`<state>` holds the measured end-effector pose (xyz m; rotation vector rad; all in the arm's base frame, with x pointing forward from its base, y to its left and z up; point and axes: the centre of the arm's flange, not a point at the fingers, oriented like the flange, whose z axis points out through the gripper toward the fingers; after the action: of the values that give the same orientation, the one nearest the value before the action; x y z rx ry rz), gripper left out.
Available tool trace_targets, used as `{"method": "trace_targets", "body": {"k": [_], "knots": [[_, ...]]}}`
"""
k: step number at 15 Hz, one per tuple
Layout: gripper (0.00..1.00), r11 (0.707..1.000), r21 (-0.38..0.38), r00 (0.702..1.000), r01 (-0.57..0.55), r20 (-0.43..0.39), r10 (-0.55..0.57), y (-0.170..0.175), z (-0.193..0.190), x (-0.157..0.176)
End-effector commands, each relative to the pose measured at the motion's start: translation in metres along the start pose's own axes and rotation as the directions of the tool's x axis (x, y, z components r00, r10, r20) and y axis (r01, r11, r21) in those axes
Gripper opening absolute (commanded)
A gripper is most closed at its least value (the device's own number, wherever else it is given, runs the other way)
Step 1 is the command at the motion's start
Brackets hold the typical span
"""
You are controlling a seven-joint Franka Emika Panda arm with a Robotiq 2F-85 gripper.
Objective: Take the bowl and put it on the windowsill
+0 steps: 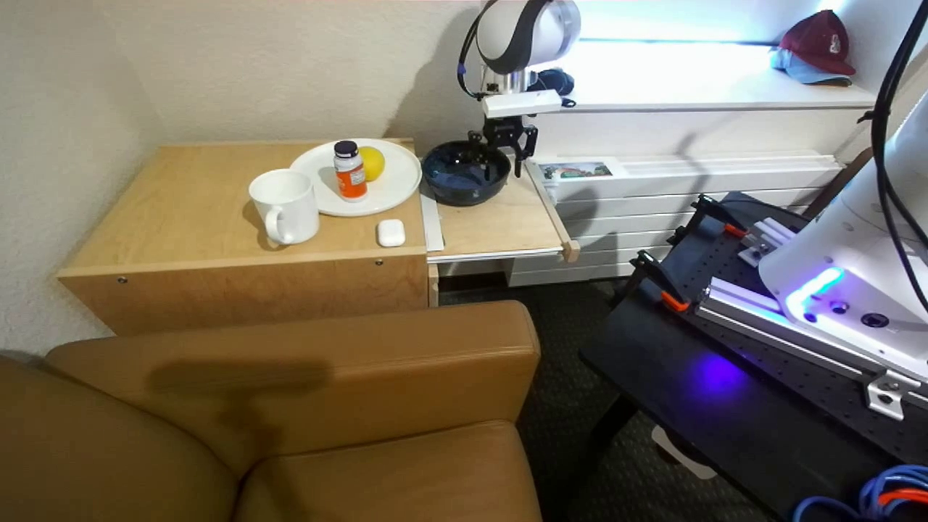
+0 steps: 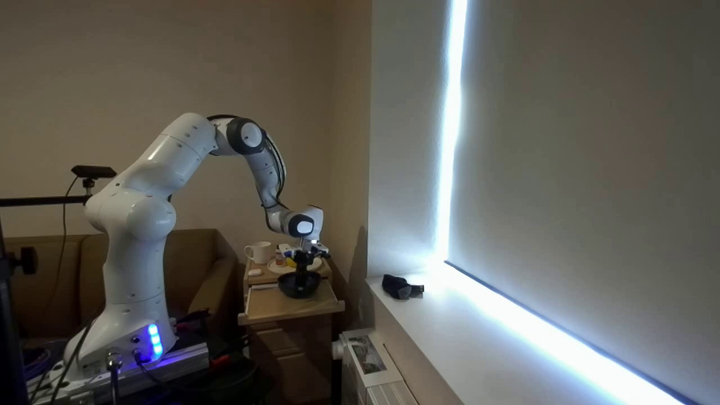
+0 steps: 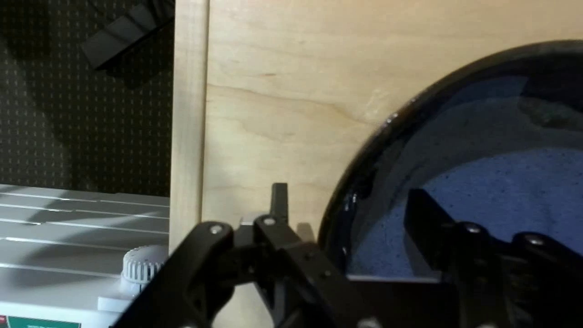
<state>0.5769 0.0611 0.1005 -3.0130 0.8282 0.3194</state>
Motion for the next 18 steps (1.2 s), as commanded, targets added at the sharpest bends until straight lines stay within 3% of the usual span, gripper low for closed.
{"method": "trace_targets", "body": {"k": [1,5,7,12,14,18], "knots": [[0.38,1.0,-0.008,1.0,-0.021,0.014,0.021,0.011,0.013,0.005],[0.11,1.0,-0.001,1.0,-0.031,0.002,0.031,0.016,0.009,0.006],[0.05,0.999,0.01,0.999,-0.032,-0.013,0.032,0.016,0.0,0.008],[0.05,0.999,0.049,1.0,0.02,-0.025,-0.019,0.025,-0.032,0.001],[0.0,0.993,0.095,0.997,0.071,-0.028,-0.069,0.039,-0.05,-0.002],[0.02,0.963,0.223,0.989,0.151,-0.028,-0.149,0.08,-0.074,-0.004]]}}
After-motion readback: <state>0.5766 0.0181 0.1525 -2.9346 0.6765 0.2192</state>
